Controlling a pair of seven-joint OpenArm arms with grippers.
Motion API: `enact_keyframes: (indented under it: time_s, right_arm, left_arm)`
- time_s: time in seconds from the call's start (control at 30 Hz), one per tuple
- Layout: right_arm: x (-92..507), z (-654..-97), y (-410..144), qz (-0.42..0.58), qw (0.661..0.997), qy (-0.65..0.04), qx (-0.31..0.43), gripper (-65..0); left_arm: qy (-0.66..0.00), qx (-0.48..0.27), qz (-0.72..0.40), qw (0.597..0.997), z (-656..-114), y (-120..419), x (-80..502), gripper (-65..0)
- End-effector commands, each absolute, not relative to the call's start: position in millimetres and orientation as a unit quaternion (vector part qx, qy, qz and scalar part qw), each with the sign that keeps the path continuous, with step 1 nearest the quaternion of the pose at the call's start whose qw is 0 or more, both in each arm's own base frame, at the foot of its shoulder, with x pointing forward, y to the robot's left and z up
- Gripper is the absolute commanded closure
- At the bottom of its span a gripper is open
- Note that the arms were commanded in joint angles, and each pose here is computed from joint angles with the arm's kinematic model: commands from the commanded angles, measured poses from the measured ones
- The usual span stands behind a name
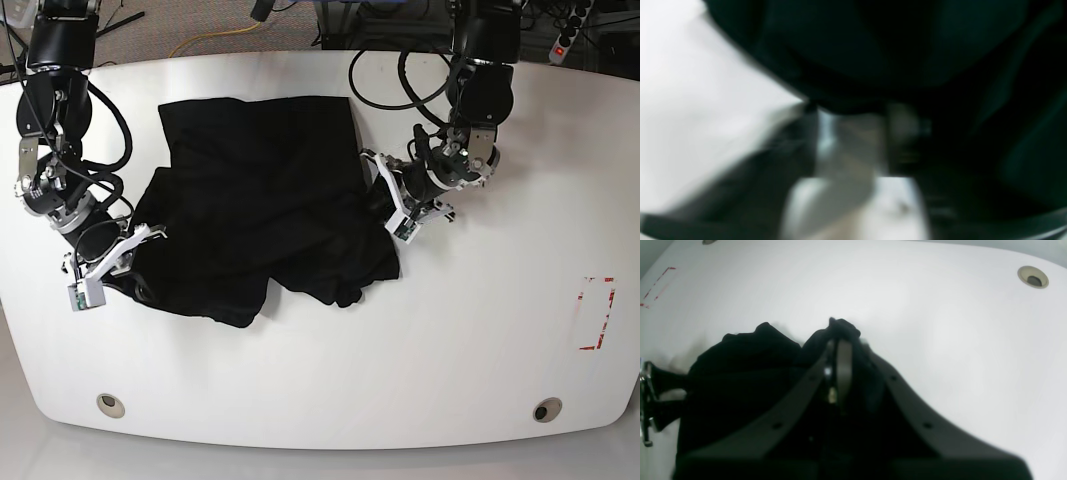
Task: Fold the T-shirt properly
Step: 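Grasp the shirt edge with the right gripper, reposition the left gripper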
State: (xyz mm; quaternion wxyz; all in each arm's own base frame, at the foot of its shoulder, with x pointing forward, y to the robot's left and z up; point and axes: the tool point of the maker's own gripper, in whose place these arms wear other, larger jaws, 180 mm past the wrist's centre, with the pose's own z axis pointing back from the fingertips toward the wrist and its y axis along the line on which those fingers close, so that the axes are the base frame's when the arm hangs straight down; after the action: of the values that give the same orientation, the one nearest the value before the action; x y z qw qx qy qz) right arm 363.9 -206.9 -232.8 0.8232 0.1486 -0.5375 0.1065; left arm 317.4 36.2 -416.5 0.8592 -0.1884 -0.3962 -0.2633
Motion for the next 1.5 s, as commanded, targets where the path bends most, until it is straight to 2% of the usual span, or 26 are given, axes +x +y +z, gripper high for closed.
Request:
enact_keyframes:
  time_s: [0.0, 0.17, 0.3, 0.47, 0.7, 0.87, 0.93, 1.0, 1.13, 1.2, 1.47]
  right_arm:
    - [369, -213, -211, 0.110, 0.805, -0.564, 0.145, 0.0]
    - [369, -213, -210, 0.111, 0.806, -0.564, 0.145, 0.0]
    - [369, -213, -210, 0.111, 0.806, -0.564, 0.145, 0.0]
    - [369, -214, -210, 0.111, 0.806, -0.563, 0.145, 0.0]
    - [369, -214, -210, 0.111, 0.806, -0.563, 0.144, 0.0]
    - [369, -217, -203, 0.105, 0.804, -0.564, 0.155, 0.0]
    - [369, -217, -203, 0.104, 0.805, -0.564, 0.156, 0.0]
    - [369, -222, -205, 0.098, 0.808, -0.559, 0.157, 0.0]
    - [369, -224, -205, 0.095, 0.809, -0.558, 0.159, 0.0]
    - [369, -224, -204, 0.093, 0.808, -0.559, 0.161, 0.0]
    - [370, -224, -205, 0.091, 0.808, -0.559, 0.161, 0.0]
  left_arm:
    - [-0.374, -0.183, -0.273, 0.867, -425, 37, 324, -0.6]
    - [-0.368, -0.184, -0.270, 0.871, -430, 40, 322, 0.0]
    - [-0.388, -0.175, -0.266, 0.865, -417, 46, 326, 0.0]
    - [-0.416, -0.139, -0.261, 0.860, -396, 76, 324, 0.0]
    - [-0.417, -0.083, -0.299, 0.854, -376, 110, 309, 0.0]
    - [-0.433, -0.066, -0.280, 0.855, -364, 126, 314, -1.5]
    - [-0.436, -0.074, -0.271, 0.855, -364, 121, 320, -8.1]
    - [-0.445, -0.082, -0.262, 0.852, -361, 114, 333, -21.4]
    - [-0.442, -0.103, -0.248, 0.856, -368, 101, 345, -41.0]
    - [-0.436, -0.117, -0.239, 0.860, -374, 93, 353, -43.3]
    - [-0.393, -0.137, -0.252, 0.873, -394, 75, 366, -43.6]
